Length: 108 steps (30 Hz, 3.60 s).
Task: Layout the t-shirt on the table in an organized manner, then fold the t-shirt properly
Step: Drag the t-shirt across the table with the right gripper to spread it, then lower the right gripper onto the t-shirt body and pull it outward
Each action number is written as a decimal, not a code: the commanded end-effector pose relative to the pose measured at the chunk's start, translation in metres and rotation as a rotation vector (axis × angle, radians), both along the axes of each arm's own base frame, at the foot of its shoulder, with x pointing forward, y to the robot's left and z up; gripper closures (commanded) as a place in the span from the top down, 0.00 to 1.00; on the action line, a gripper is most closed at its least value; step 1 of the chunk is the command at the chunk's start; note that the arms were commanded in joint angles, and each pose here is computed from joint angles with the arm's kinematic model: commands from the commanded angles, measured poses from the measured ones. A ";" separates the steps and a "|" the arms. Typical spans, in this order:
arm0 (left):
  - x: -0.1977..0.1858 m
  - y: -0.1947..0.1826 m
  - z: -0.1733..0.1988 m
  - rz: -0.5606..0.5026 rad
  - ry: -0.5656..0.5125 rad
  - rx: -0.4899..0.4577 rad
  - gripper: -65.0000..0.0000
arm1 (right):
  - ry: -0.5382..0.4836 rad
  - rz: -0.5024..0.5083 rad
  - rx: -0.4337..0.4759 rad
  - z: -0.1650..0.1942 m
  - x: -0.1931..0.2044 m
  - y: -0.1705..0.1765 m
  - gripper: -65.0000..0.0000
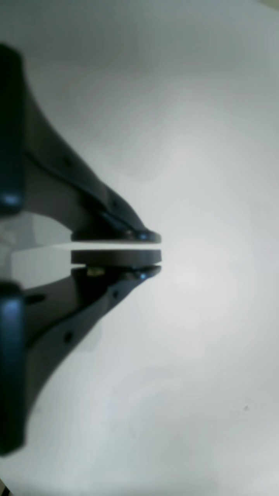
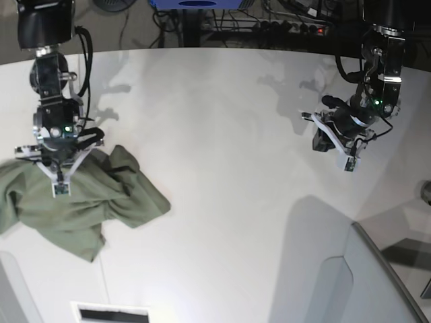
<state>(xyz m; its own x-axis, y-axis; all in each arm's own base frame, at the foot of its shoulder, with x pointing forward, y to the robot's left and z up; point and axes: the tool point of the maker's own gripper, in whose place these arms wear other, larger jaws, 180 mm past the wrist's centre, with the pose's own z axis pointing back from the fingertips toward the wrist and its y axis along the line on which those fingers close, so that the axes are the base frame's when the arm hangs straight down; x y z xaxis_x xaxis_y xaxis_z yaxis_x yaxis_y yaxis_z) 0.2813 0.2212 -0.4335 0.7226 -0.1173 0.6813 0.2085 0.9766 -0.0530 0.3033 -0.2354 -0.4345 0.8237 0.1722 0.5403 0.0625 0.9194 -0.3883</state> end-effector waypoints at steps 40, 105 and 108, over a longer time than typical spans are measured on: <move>0.013 -0.002 0.013 0.000 -0.052 -0.014 0.05 | -0.157 0.106 0.129 0.039 -0.016 0.058 0.70; 0.001 -0.002 -0.045 -0.165 -0.020 0.045 0.04 | -0.220 -0.429 0.477 0.030 -0.097 -0.043 0.73; -0.002 -0.006 -0.046 -0.167 -0.023 0.036 0.04 | -0.240 -0.356 0.477 0.038 -0.074 -0.046 0.73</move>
<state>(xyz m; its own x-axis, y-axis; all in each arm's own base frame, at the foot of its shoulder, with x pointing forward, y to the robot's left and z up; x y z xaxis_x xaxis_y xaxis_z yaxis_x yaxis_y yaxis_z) 0.2762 0.2125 -0.4836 0.6800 -0.2453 0.6910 0.3609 0.9323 -0.0242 0.2251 -0.2865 -0.4024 0.6471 -0.3971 0.6508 0.4436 0.8904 0.1022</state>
